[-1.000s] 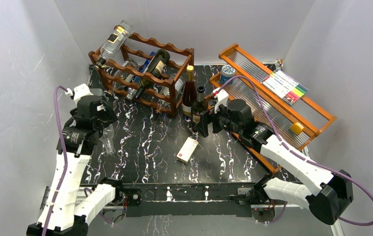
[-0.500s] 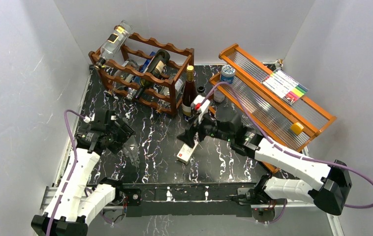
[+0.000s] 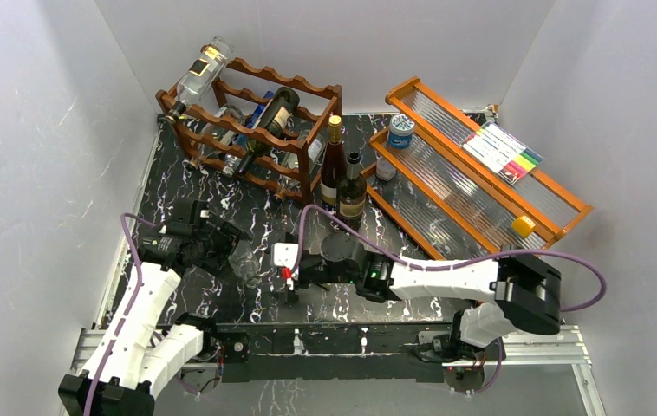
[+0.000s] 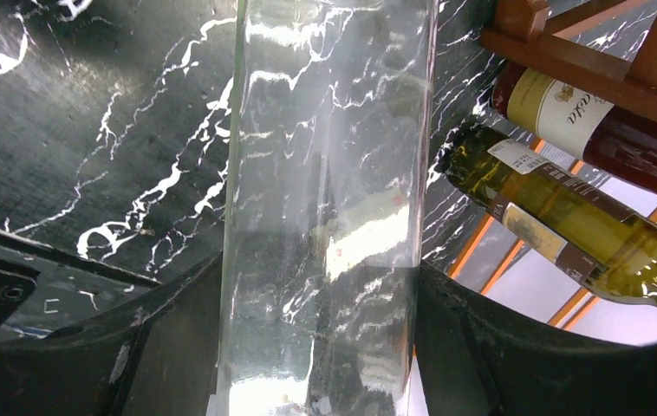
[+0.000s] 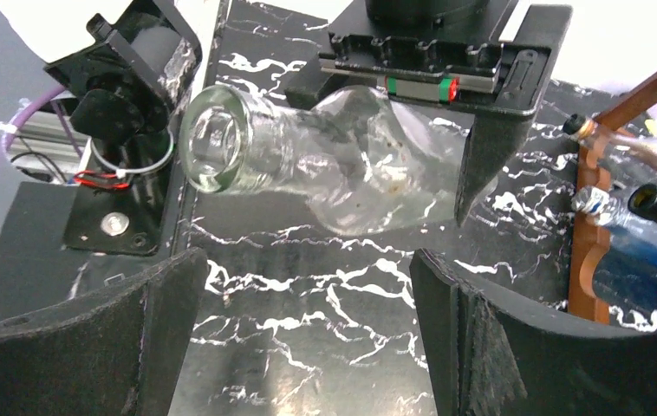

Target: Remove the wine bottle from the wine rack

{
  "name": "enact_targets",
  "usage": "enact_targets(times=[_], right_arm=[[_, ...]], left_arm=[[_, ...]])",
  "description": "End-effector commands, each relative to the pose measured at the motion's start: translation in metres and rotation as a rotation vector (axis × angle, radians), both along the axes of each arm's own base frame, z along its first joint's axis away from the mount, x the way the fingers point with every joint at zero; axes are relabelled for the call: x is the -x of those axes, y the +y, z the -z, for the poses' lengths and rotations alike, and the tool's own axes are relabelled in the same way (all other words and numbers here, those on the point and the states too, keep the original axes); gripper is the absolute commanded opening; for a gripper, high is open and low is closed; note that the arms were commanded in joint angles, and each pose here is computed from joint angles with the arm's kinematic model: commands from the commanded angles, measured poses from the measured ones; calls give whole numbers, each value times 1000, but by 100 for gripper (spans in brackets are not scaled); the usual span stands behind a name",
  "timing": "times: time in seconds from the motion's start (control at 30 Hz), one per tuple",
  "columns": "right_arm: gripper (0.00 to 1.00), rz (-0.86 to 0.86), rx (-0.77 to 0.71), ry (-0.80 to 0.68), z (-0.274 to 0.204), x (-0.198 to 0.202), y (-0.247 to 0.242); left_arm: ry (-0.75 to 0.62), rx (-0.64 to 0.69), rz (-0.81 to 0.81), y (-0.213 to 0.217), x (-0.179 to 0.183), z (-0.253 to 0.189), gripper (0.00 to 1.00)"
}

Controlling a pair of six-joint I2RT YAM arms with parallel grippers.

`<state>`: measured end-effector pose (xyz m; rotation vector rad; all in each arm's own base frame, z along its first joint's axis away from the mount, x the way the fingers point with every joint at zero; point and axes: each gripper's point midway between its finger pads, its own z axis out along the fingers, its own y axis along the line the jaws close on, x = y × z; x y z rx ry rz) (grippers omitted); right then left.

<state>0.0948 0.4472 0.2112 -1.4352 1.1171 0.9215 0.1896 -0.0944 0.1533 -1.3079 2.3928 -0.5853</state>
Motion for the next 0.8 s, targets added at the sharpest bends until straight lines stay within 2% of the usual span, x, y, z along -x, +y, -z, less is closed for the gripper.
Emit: enact_targets(times=[0.0,0.17,0.33,0.43,0.63,0.77], right_arm=[[97,-23,-276,-129,-79,-1,24],[90,4,-312,-125,-74,0,31],[88,26,-369,-123,-82,-3,30],[78,27,-367,-119,-80,-3,35],[76,74,-360,-136,-68,-12,35],[70,122,-373,-142,-67,-21,36]], left_arm=[[-10,105,-29,-13,-1,-10,0],[-3,167,-28,-23,-1,-9,0],[60,204,-11,-31,3,0,0],[82,242,-4,-37,4,2,0],[93,279,-4,-42,4,2,0],[91,303,-10,-45,4,3,0]])
